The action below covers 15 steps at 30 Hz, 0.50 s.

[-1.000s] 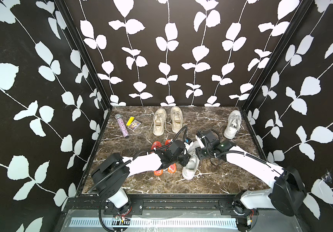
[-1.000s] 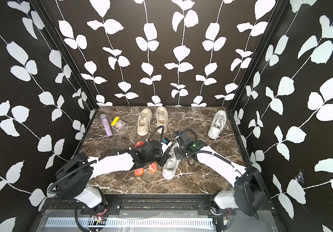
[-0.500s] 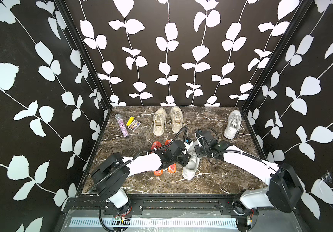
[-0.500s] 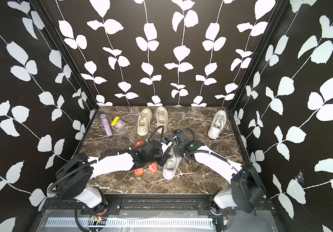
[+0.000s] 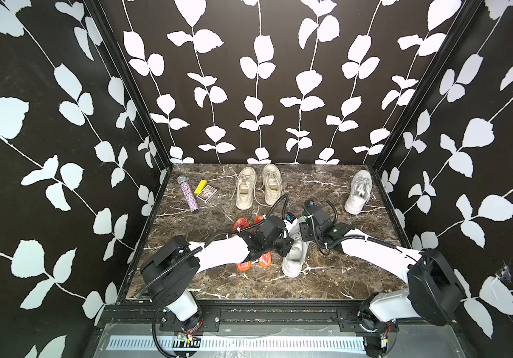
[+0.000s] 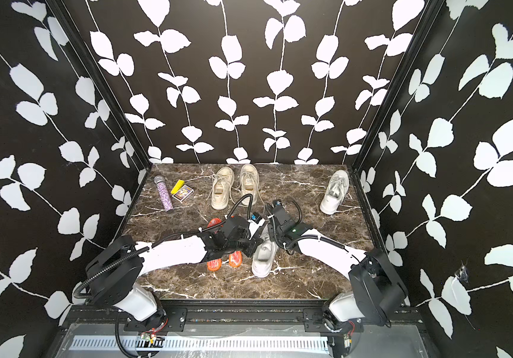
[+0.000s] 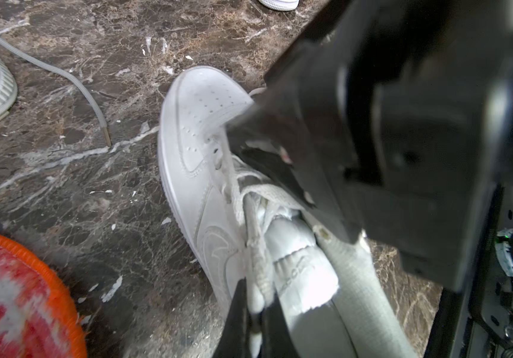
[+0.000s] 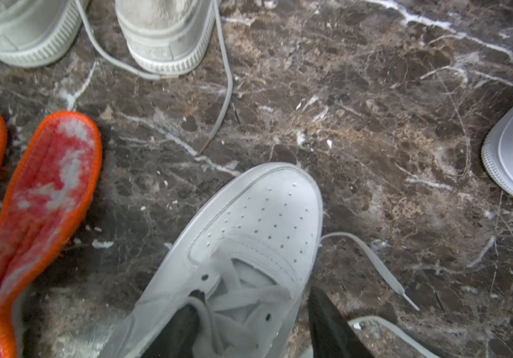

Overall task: Remove the insole from the shoe
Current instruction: Untie the shoelace on the shoe.

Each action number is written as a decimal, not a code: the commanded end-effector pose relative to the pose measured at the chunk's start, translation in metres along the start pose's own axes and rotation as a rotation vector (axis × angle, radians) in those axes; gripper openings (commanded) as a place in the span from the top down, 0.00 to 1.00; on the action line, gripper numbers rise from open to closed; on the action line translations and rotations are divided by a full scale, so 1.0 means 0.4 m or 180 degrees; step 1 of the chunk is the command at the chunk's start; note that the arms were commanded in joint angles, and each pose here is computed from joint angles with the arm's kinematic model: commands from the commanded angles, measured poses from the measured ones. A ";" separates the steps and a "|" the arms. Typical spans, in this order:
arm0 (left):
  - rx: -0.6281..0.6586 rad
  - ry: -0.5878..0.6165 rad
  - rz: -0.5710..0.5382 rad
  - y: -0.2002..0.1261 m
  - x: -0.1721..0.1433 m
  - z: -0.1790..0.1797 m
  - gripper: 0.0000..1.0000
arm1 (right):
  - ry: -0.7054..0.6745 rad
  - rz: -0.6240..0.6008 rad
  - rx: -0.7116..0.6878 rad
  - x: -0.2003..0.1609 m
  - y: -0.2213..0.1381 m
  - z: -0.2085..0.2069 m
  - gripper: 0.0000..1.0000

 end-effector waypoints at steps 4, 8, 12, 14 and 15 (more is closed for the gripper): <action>-0.0344 0.0061 -0.0370 -0.044 0.066 -0.061 1.00 | 0.0385 -0.0414 -0.0124 0.094 0.030 -0.009 0.41; -0.0342 0.0054 -0.0376 -0.047 0.060 -0.062 1.00 | 0.0480 -0.0403 -0.0107 0.117 0.053 -0.022 0.37; -0.0365 0.0051 -0.0384 -0.050 0.058 -0.066 1.00 | 0.0594 -0.0332 -0.0122 0.132 0.094 -0.045 0.32; -0.0374 0.0054 -0.0403 -0.053 0.061 -0.069 1.00 | 0.0667 -0.0269 -0.0124 0.134 0.131 -0.059 0.30; -0.0376 0.0054 -0.0411 -0.054 0.062 -0.070 1.00 | 0.0693 -0.0253 -0.0118 0.140 0.144 -0.065 0.30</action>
Point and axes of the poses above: each gripper's point midway between its finger pads, its own y axis out along the fingers, its own z axis along the line the jaws close on, x = y × z, the point moved 6 cm from there along -y, back along the fingers, and after that the axes turned 12 degrees about -y, right-handed, at the moved point
